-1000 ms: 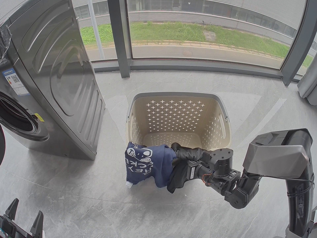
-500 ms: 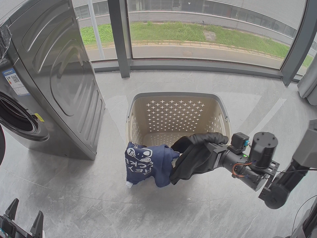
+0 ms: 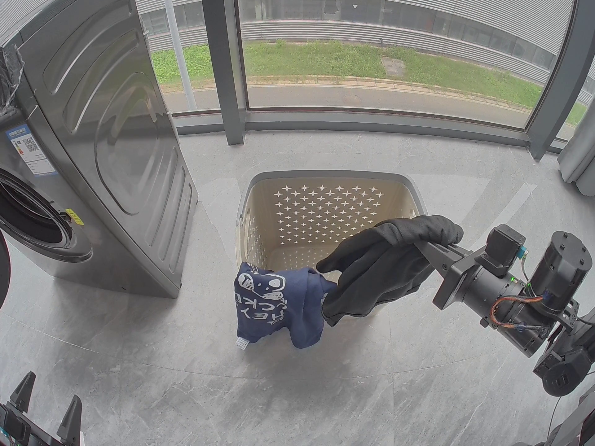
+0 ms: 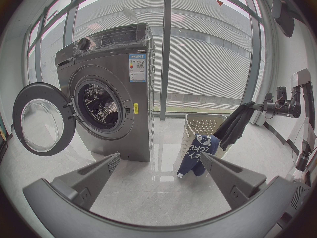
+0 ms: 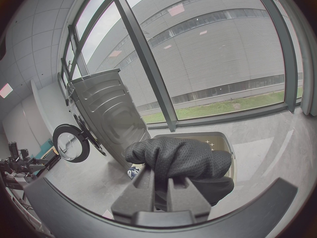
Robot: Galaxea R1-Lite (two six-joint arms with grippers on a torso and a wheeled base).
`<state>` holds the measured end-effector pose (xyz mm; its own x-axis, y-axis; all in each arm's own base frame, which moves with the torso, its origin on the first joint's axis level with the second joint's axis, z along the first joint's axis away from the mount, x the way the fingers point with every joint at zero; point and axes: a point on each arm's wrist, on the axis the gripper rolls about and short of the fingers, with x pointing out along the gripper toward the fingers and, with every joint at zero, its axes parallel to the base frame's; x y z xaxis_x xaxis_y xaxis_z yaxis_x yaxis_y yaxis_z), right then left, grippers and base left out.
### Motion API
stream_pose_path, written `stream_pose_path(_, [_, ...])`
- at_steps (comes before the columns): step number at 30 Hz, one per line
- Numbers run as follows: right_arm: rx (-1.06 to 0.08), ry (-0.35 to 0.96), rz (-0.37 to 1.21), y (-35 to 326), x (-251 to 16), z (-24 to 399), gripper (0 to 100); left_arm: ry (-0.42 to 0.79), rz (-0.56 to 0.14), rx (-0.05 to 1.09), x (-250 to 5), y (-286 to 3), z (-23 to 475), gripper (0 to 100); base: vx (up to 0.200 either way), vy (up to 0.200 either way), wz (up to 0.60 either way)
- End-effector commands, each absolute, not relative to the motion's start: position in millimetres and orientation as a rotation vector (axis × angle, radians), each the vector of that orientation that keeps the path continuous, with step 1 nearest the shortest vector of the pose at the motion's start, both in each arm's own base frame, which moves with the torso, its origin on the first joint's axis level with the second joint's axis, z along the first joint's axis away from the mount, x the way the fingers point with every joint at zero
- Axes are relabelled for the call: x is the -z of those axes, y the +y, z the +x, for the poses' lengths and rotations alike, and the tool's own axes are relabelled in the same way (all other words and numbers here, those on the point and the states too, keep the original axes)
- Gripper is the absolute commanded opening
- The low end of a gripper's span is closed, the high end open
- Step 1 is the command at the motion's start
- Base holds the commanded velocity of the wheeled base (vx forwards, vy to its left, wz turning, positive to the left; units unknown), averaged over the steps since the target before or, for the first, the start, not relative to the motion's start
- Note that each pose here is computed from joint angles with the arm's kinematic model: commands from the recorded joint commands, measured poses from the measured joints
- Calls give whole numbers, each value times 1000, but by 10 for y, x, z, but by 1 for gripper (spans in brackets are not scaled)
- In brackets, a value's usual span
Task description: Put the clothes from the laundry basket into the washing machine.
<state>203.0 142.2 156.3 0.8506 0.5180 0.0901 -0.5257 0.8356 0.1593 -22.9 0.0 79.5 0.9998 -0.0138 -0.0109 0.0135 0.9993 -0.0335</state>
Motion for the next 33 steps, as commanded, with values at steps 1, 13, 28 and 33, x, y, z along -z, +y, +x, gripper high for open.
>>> stream_pose_path(1, [-565, -57, 189, 1403, -1599, 1996, 0, 13, -35, 14, -756, 0, -228, 100, -200, 0, 0])
stream_pose_path(13, [-561, -66, 193, 1406, -1618, 2001, 0, 16, -37, 15, -755, 1, -227, 100, -100, 0, 0])
stream_pose_path(28, [-573, -107, 205, 1435, -1678, 1998, 0, 20, -35, 18, -759, 1, -225, 100, 0, 200, 0])
stream_pose_path(33, [-577, -104, 206, 1446, -1674, 1994, 0, 20, -37, 18, -759, 1, -225, 100, 0, 200, 0])
